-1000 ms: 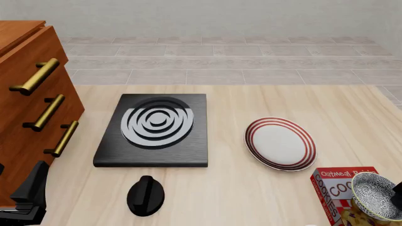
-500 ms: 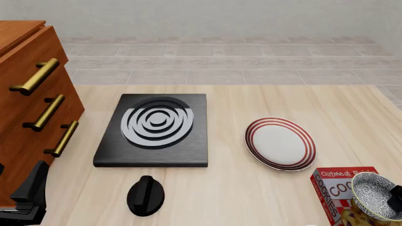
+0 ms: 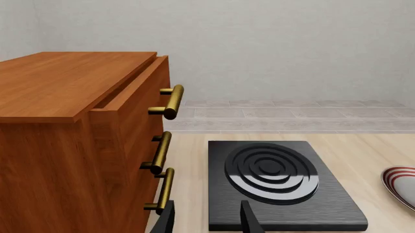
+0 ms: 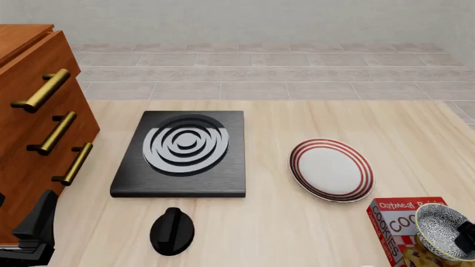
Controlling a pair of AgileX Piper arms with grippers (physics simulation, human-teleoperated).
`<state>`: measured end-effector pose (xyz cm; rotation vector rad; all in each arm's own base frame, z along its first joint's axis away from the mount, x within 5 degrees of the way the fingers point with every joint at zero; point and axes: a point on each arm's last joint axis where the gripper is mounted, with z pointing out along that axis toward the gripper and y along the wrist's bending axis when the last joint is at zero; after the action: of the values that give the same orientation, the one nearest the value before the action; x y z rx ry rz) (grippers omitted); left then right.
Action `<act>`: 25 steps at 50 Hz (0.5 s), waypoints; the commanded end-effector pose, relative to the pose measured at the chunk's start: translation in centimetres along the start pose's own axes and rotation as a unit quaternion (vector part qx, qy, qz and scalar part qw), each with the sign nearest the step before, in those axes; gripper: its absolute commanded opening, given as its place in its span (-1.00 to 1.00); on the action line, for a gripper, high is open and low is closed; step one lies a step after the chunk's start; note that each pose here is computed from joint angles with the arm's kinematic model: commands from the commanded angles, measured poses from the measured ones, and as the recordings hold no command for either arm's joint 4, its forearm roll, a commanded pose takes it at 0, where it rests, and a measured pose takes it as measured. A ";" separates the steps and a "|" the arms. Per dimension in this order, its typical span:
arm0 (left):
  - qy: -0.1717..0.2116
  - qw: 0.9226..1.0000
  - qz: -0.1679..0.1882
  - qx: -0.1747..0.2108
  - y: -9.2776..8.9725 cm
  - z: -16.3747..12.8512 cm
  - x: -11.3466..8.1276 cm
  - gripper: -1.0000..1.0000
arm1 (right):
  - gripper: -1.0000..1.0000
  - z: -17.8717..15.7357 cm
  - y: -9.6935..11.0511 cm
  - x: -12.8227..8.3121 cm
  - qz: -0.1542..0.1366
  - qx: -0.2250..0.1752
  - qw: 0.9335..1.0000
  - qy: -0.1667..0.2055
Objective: Pick the akita bowl on the cookies box and place it on the plate.
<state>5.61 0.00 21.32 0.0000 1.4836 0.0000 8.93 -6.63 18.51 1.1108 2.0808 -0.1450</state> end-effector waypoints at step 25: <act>0.000 1.000 0.000 0.000 0.0 0.0 0.0 1.00 | 1.00 0.8 -0.1 0.7 0.002 -0.001 1.000 0.012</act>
<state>5.61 0.00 21.32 0.0000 1.4836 0.0000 9.08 -6.64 17.58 1.1221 2.0965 -0.1345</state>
